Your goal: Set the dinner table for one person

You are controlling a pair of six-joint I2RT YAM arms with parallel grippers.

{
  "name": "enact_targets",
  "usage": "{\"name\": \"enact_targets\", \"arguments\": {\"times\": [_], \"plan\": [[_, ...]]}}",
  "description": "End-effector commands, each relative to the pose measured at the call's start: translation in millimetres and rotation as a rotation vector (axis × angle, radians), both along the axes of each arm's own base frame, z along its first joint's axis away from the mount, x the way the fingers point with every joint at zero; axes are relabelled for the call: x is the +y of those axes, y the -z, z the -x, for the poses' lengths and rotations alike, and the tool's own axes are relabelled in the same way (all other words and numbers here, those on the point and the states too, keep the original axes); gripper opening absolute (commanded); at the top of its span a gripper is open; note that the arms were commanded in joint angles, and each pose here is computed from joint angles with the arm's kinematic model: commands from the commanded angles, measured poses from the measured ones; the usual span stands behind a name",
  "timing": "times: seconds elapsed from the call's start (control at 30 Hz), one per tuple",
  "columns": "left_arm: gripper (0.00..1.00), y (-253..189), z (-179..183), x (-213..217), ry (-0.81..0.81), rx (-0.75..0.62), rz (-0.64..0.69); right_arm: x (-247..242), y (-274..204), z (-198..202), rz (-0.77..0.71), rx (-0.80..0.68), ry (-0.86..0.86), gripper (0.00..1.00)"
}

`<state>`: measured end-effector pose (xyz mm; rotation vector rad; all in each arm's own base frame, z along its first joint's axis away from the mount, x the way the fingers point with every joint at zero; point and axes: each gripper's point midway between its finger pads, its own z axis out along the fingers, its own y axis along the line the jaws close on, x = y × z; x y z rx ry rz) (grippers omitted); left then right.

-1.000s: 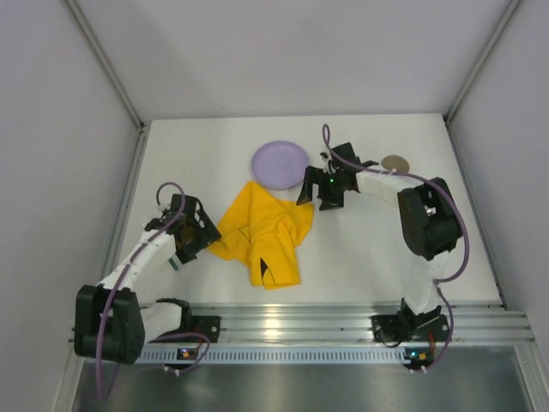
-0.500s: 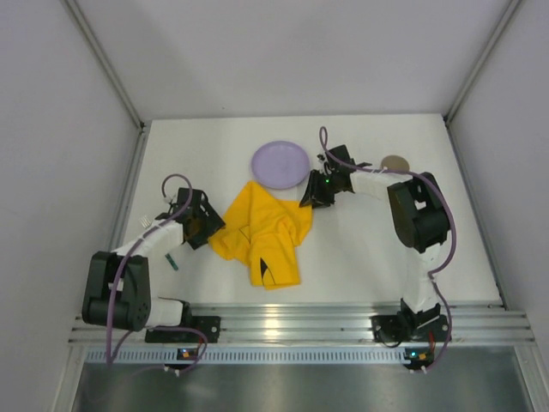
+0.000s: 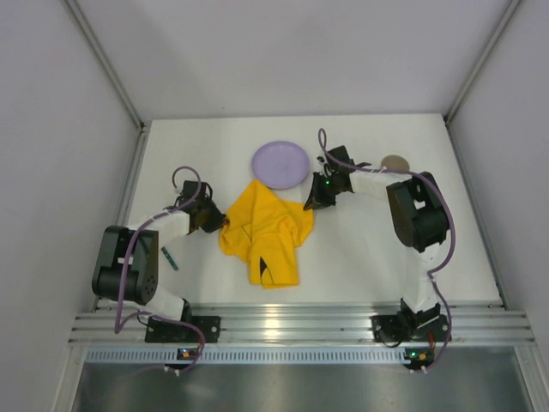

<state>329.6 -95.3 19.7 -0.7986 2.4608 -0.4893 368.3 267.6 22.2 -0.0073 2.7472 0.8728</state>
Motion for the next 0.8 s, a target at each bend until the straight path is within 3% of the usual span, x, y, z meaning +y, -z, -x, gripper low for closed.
{"name": "enact_targets", "arguments": {"times": [0.0,0.13,0.4,0.53,0.77], "plan": [[0.0,25,37,-5,0.073,0.141,-0.018,-8,5,1,0.048,0.007,-0.002,0.0],[0.0,8,35,2,0.094,0.12,-0.071,-30,-17,1,0.089,-0.032,0.023,0.0],[0.0,-49,16,45,0.164,0.078,-0.358,-138,-87,12,0.351,-0.156,0.171,0.0],[0.0,-76,-2,60,0.186,0.048,-0.462,-169,-122,24,0.399,-0.212,0.244,0.0],[0.0,-162,-33,42,0.214,-0.16,-0.422,-173,-194,41,0.359,-0.362,0.269,0.0]]}}
